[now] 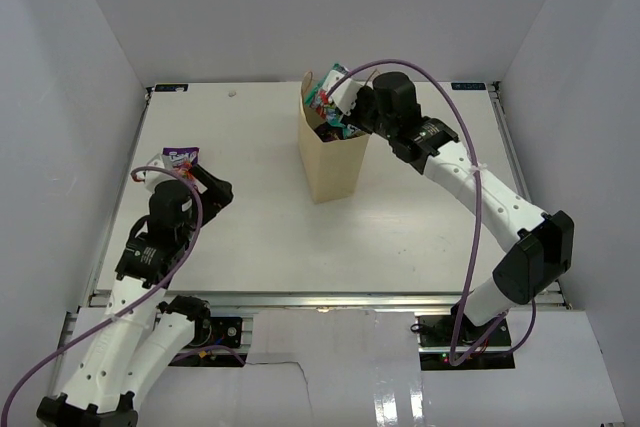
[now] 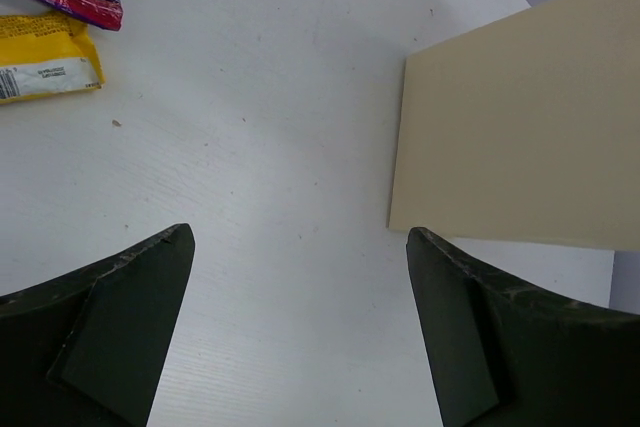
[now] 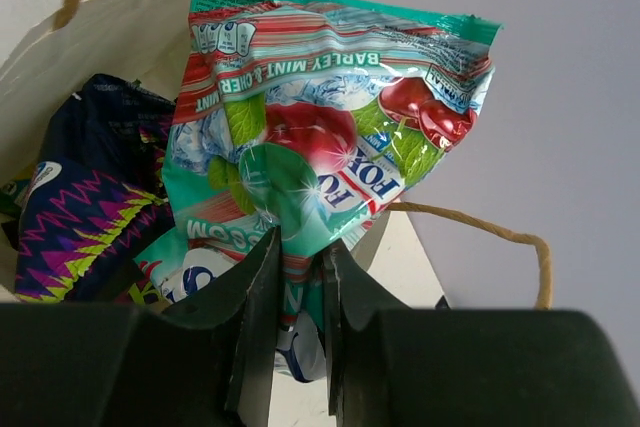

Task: Place the snacks into the paper bag

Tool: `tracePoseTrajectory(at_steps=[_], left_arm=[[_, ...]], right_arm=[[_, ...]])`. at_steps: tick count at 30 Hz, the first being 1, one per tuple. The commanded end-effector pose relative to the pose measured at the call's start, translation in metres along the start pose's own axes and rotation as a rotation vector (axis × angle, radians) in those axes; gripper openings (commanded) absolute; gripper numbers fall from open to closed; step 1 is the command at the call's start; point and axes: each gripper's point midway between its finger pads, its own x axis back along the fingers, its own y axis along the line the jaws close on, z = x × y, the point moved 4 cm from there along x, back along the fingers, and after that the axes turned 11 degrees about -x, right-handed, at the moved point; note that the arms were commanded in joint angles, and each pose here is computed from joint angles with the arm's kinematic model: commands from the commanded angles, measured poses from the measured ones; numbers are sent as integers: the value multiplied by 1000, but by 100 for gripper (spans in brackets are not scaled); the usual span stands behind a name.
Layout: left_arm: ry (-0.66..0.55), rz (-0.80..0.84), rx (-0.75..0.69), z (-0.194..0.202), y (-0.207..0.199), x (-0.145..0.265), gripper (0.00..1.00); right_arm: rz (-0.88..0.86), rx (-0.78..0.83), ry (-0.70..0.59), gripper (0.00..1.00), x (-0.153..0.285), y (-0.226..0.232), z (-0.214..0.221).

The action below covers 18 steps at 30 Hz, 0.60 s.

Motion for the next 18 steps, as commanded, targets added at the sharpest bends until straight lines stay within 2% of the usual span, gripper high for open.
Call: tracePoseTrajectory(at_steps=[1, 3, 4, 5, 7, 11, 13, 15, 18], left_arm=[[-1, -101, -1, 1, 12, -8, 98], [52, -163, -27, 3, 13, -21, 98], [68, -191, -42, 3, 14, -26, 98], [126, -240, -73, 11, 17, -40, 98], [152, -261, -120, 3, 15, -52, 98], [201, -315, -119, -21, 36, -97, 98], [225, -375, -156, -31, 48, -124, 98], [206, -501, -205, -45, 68, -142, 98], [249, -565, -328, -56, 78, -183, 98]], right_arm=[[72, 134, -88, 16, 8, -9, -29], [32, 166, -85, 40, 7, 2, -35], [12, 169, -87, 66, 4, 5, -37], [19, 162, -114, 75, 8, 1, -49], [6, 141, -116, 86, 11, -1, -57], [21, 169, -168, 99, 37, -17, -83], [9, 197, -187, 92, 54, -18, -84], [-25, 214, -169, 91, 59, -15, -71], [-58, 170, -136, 91, 70, -14, -47]])
